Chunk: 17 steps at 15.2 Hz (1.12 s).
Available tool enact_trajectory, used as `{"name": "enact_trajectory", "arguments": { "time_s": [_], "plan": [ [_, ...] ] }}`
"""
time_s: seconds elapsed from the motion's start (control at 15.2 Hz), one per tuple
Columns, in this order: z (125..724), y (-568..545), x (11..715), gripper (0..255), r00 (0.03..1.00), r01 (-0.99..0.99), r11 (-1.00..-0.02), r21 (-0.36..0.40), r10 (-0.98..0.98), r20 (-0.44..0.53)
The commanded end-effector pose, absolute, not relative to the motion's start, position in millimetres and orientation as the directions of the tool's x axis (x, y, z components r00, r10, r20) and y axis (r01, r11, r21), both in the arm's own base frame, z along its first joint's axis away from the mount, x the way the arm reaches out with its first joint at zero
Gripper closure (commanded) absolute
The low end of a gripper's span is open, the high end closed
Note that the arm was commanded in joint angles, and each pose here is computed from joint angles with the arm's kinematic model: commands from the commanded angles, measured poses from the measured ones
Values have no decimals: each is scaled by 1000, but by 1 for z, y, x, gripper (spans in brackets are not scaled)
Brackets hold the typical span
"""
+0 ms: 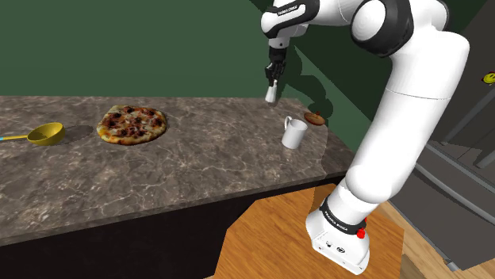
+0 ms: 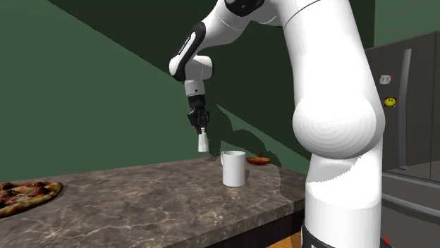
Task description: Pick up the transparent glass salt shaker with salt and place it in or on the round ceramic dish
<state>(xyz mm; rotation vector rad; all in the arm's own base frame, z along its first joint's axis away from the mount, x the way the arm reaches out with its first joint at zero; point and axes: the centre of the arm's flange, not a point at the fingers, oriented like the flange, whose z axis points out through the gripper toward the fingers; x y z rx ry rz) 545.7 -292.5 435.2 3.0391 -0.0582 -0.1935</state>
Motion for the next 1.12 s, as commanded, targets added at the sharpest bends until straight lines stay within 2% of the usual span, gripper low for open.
{"name": "enact_trajectory", "arguments": {
  "time_s": [0.0, 0.59, 1.06],
  "plan": [
    [445, -293, 545, 255, 991, -32, -995, 98, -44, -125],
    [488, -293, 545, 255, 991, -32, -995, 98, -44, -125],
    [503, -345, 471, 255, 991, -32, -995, 98, -44, -125]
  ]
}}
